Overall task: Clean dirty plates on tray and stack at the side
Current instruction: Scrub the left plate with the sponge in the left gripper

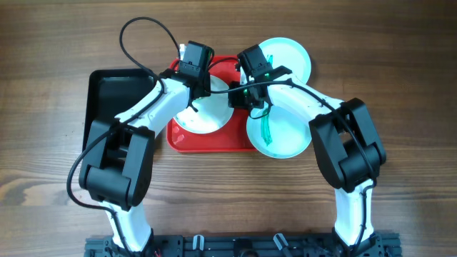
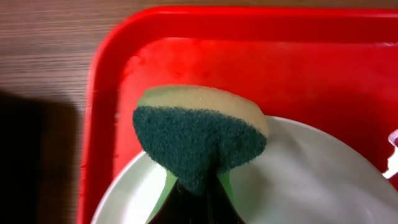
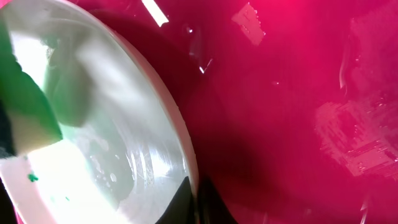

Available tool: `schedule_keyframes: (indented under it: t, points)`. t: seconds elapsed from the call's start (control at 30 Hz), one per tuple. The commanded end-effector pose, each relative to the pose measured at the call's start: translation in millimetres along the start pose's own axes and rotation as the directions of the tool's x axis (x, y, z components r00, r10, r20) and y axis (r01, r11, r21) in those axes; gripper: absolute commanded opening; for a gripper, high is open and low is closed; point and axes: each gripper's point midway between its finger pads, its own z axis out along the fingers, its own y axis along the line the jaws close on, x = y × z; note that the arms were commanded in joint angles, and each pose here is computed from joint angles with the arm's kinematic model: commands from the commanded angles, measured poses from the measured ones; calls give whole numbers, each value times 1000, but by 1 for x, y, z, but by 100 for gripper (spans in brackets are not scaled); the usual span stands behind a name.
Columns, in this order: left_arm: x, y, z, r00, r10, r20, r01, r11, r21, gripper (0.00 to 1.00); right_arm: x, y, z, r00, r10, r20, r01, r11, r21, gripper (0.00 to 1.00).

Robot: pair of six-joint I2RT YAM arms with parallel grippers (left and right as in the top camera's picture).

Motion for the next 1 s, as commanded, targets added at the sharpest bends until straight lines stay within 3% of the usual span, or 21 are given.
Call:
schedule_keyframes:
  t: [0.0,0.17,0.27,0.4,0.5,0.6,0.7,0.73,0.8,0.97]
  points:
    - [9,17,-2,999,-38,-20,36,995,-94,4,-5,0,4,1000,5,5,-5,1000,-3,4]
    - [57,15,-9,973,16,-231,-29,998,-51,4,-5,0,4,1000,7,5,-7,1000,-3,4]
    - [80,-8,-16,931,163,-326,-124,983,138,4,-4,0,4,1000,4,3,-4,1000,-2,4]
    - [96,-45,-31,881,349,-319,-198,885,422,4,-5,0,4,1000,6,4,-6,1000,-2,4]
    - [96,-56,-35,874,397,-281,-223,840,494,4,-5,0,4,1000,6,4,-6,1000,-3,4]
    - [84,-48,-26,892,374,-254,-246,873,422,4,-4,1,4,1000,7,0,-7,1000,-8,4]
    - [59,-8,-9,954,188,-235,-164,979,120,4,-4,0,4,1000,7,1,-7,1000,-9,4]
    - [48,16,-7,979,69,-193,-80,995,-53,4,-4,0,4,1000,11,1,-11,1000,-9,4]
    - [39,36,-7,990,-46,-131,21,983,-185,4,-5,0,4,1000,19,1,-19,1000,-9,4]
    - [33,33,-6,992,-82,-101,63,982,-180,4,-4,0,4,1000,22,0,-22,1000,-8,4]
